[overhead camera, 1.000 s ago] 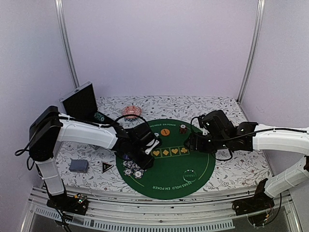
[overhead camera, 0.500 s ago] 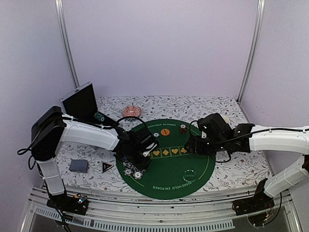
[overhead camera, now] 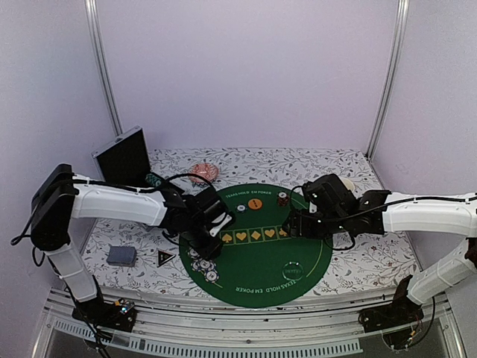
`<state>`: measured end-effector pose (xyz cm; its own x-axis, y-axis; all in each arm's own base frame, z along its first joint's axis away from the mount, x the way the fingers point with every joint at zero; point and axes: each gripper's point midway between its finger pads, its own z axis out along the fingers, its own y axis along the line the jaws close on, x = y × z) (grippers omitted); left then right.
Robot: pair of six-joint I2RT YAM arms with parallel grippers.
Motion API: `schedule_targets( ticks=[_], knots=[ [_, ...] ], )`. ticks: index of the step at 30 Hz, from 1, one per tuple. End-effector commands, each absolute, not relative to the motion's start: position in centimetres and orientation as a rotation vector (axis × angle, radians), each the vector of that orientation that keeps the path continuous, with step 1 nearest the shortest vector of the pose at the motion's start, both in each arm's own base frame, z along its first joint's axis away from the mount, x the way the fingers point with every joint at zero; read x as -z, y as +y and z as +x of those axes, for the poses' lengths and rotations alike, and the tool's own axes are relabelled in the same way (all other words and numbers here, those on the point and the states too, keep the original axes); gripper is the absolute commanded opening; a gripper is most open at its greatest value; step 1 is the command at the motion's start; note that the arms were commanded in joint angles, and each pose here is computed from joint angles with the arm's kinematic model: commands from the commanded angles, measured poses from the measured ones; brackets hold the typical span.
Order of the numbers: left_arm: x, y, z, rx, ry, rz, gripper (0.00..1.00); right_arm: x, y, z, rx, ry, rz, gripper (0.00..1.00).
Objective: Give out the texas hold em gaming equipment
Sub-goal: Adjust the poker chip in the small blind area, then move the face-down deck piles to the center of the board.
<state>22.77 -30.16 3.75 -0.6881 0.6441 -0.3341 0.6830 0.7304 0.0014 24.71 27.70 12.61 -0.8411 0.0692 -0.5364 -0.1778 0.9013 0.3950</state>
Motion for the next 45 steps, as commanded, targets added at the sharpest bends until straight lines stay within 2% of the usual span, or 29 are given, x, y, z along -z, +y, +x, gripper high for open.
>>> schedule_targets(
  ticks=[1,5,9,18,21,29,33,37,40,43,45],
  knots=[
    [-8.6,-31.5,24.4,0.352,2.542,0.974,0.39,-14.6,28.0,25.3,-0.626,2.439,-0.083,0.73],
    [-11.6,-30.4,26.0,0.468,2.518,0.867,0.39,-14.9,27.6,25.3,-0.618,2.428,-0.098,0.77],
    [-14.2,-27.4,28.5,0.520,2.503,0.697,0.45,-15.0,27.2,25.3,-0.592,2.423,-0.107,0.99],
    [-18.4,-16.0,34.5,0.491,2.445,0.219,0.79,-15.7,25.6,25.6,-0.504,2.389,-0.122,0.99],
    [-19.3,-12.9,35.7,0.468,2.423,0.112,0.86,-15.7,25.4,25.6,-0.481,2.382,-0.144,0.99],
    [-19.2,-7.4,36.8,0.385,2.431,-0.099,0.90,-15.2,25.0,25.4,-0.442,2.382,-0.200,0.99],
    [-18.1,-5.5,35.3,0.365,2.441,-0.240,0.91,-15.0,25.1,25.2,-0.441,2.389,-0.227,0.99],
    [-18.8,-4.7,33.6,0.288,2.425,-0.185,0.86,-14.6,25.3,25.0,-0.437,2.397,-0.275,0.99],
    [-20.0,-5.8,32.9,0.382,2.395,-0.160,0.89,-14.5,25.7,25.3,-0.426,2.396,-0.302,0.99],
    [-20.1,-6.0,32.4,0.480,2.366,-0.333,0.92,-14.6,26.4,25.8,-0.419,2.386,-0.330,0.99],
    [-19.7,-4.8,32.2,0.430,2.347,-0.446,0.93,-14.5,26.8,26.0,-0.418,2.386,-0.355,0.99]
  ],
)
